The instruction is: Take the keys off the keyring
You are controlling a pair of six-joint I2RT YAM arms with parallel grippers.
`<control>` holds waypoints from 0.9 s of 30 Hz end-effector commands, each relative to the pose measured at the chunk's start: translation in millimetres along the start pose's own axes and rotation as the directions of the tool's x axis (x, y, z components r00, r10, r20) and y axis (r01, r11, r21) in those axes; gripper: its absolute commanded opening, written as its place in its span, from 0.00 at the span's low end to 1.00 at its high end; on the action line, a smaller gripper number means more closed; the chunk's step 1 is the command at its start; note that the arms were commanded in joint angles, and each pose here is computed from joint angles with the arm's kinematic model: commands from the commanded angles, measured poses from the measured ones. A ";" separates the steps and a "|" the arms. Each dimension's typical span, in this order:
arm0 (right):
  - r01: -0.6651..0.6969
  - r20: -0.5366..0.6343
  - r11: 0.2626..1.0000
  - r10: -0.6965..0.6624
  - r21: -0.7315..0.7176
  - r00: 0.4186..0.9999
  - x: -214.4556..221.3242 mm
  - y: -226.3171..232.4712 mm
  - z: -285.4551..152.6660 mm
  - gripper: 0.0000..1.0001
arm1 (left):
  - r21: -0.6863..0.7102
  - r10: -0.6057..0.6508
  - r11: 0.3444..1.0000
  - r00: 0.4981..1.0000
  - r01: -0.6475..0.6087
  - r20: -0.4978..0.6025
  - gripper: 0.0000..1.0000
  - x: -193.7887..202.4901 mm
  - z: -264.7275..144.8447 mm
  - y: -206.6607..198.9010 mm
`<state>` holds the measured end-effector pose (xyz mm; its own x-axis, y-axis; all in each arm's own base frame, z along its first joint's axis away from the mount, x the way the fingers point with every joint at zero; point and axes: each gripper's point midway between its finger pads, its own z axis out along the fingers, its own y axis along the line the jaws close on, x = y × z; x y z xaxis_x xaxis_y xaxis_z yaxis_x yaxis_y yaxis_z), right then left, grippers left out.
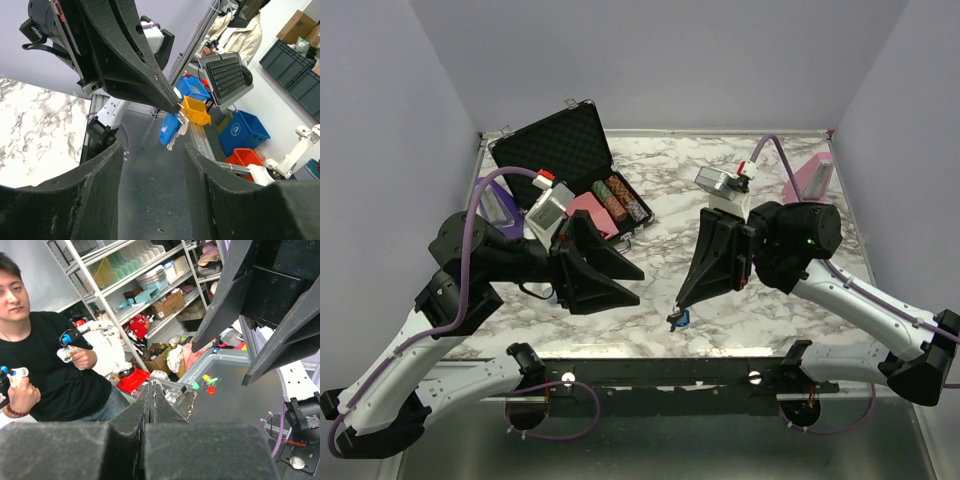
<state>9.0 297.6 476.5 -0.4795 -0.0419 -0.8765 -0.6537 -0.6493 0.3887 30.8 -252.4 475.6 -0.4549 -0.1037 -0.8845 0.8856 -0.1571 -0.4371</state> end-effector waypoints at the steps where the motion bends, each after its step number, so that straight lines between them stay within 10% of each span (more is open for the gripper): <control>1: 0.055 -0.018 0.998 -0.056 -0.026 0.998 -4.9 12.5 2.0 0.01 | -0.044 0.012 0.999 1.000 -0.012 0.017 0.58 -4.8 -1.5 2.6; 27: -0.010 0.200 0.934 -0.066 0.358 0.978 -36.0 -21.7 -12.0 0.01 | -0.156 0.030 0.988 0.989 -0.007 0.142 0.55 -26.0 -6.1 13.5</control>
<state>35.5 302.4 490.1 -0.5427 0.1033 -0.8335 -0.7850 -0.4154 0.4596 54.6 -245.9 484.2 -0.4430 -0.2192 -0.8693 0.8905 0.0041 -0.4549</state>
